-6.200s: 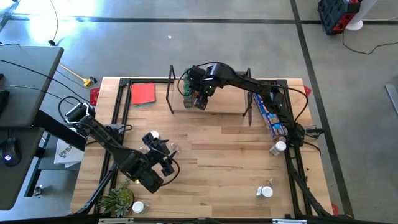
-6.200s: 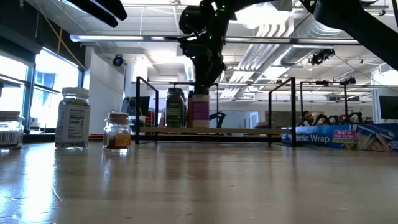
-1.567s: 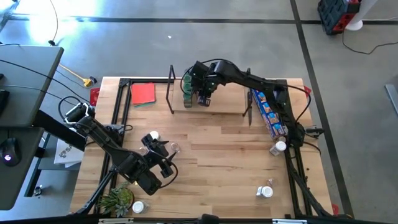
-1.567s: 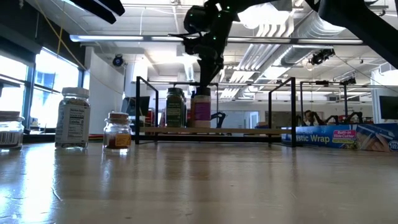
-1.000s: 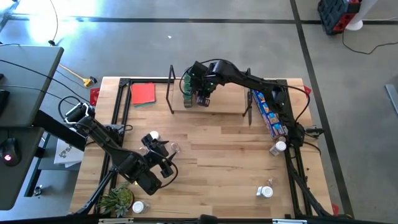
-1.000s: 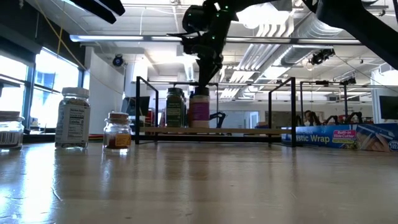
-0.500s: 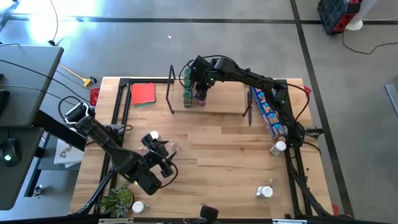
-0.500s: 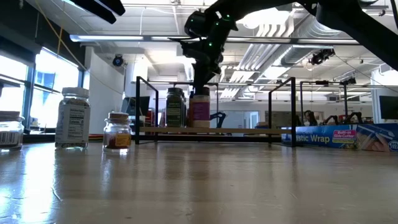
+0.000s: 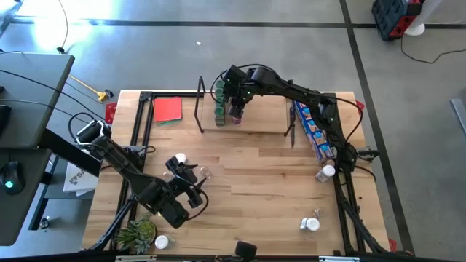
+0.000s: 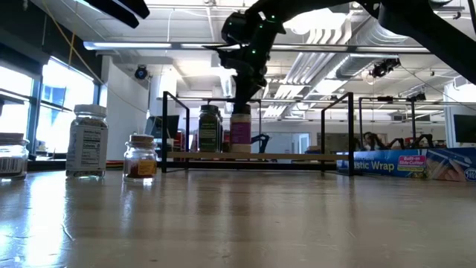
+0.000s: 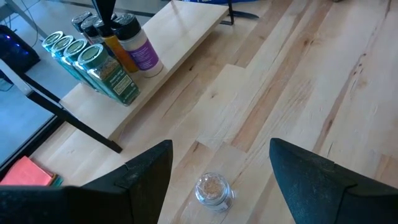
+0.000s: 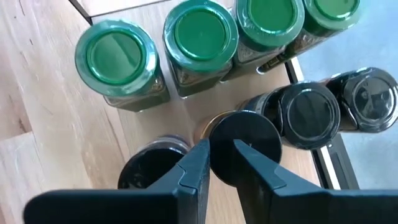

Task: Shelf spices
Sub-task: Adjust the black seasoning bottles

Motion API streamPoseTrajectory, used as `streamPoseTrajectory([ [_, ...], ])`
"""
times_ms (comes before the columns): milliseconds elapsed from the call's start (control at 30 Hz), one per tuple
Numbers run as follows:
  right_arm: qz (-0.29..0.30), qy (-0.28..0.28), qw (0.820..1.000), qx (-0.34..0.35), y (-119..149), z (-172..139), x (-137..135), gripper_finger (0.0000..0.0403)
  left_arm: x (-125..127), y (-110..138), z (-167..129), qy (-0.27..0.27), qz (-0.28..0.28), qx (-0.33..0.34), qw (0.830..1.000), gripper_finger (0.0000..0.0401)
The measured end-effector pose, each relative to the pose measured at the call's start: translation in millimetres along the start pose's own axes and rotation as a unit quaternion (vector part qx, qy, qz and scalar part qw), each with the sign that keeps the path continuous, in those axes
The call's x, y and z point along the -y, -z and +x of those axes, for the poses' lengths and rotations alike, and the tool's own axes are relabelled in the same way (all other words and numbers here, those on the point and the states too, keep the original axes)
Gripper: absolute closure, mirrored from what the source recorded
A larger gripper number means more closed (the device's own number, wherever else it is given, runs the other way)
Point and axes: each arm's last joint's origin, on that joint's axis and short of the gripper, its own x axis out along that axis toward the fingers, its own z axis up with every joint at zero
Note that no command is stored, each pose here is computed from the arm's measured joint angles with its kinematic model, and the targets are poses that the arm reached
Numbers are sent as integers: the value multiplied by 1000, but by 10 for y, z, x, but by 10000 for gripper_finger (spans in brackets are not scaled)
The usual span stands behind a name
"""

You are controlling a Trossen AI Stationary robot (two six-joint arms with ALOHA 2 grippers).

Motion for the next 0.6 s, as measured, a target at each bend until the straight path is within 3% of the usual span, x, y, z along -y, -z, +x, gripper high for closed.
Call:
streamPoseTrajectory([
  [267,-25,-26,999,7,33,-315,-127,341,-2,2,0,0,1,-2,1000,140],
  [400,-55,-59,996,-21,86,-277,-268,341,-1,2,0,0,1,-2,1000,140],
  [600,-62,-52,996,-35,138,-89,-330,341,0,2,0,0,1,-2,1000,140],
])
